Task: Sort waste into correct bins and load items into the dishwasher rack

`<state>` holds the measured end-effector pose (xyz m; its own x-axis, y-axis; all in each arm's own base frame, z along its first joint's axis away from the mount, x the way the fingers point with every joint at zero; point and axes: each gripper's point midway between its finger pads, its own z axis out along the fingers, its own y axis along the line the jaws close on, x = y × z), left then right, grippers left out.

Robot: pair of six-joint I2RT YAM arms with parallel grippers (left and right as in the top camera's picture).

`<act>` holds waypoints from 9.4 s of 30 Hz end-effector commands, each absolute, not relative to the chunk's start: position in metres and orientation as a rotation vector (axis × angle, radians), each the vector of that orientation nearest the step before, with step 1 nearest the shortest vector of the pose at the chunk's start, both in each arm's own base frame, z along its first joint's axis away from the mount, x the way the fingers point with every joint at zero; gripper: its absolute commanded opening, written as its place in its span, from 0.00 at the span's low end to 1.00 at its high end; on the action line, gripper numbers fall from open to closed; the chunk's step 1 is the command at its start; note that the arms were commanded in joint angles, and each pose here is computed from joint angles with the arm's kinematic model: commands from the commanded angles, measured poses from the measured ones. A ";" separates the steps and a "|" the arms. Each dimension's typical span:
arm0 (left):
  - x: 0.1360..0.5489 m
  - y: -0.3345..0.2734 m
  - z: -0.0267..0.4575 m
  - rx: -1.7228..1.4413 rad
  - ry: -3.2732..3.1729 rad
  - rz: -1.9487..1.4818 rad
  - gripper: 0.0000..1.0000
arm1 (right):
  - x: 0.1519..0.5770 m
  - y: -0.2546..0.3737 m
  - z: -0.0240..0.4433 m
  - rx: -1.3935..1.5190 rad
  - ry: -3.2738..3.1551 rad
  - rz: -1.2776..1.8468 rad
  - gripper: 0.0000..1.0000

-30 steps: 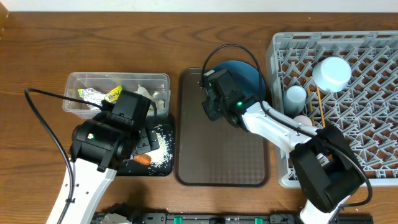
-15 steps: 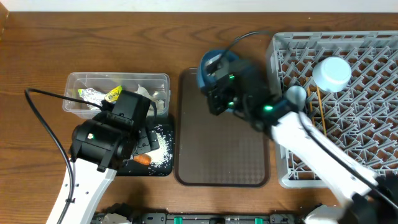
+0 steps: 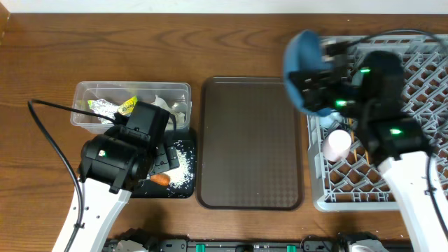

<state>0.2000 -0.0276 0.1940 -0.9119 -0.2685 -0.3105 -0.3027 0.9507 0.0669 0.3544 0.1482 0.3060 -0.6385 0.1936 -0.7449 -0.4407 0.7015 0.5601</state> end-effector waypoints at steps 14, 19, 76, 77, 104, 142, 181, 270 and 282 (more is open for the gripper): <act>0.199 -0.025 0.193 -0.423 2.806 0.175 1.00 | 0.327 -0.012 0.353 0.085 1.840 1.171 0.01; 0.199 -0.025 0.193 -0.423 2.806 0.175 1.00 | 0.321 -0.058 0.347 0.233 1.811 1.131 0.01; 0.199 -0.025 0.193 -0.423 2.806 0.175 1.00 | 0.273 -0.227 0.196 1.220 1.692 1.187 0.01; 0.199 -0.025 0.193 -0.423 2.806 0.175 1.00 | 0.266 -0.233 0.188 1.288 1.698 1.151 0.02; 0.199 -0.025 0.193 -0.423 2.806 0.175 1.00 | 0.237 -0.252 0.163 1.607 1.703 0.972 0.82; 0.199 -0.025 0.193 -0.423 2.806 0.175 1.00 | 0.262 -0.172 0.217 1.094 2.026 0.814 0.33; 0.199 -0.025 0.193 -0.423 2.806 0.175 1.00 | 0.340 0.075 0.087 0.065 2.812 -0.116 0.01; 0.199 -0.025 0.193 -0.423 2.806 0.175 1.00 | 0.305 0.143 0.068 -0.211 2.916 0.340 0.01; 0.199 -0.025 0.193 -0.423 2.806 0.175 1.00 | 0.293 0.127 0.045 -0.195 2.900 -0.020 0.01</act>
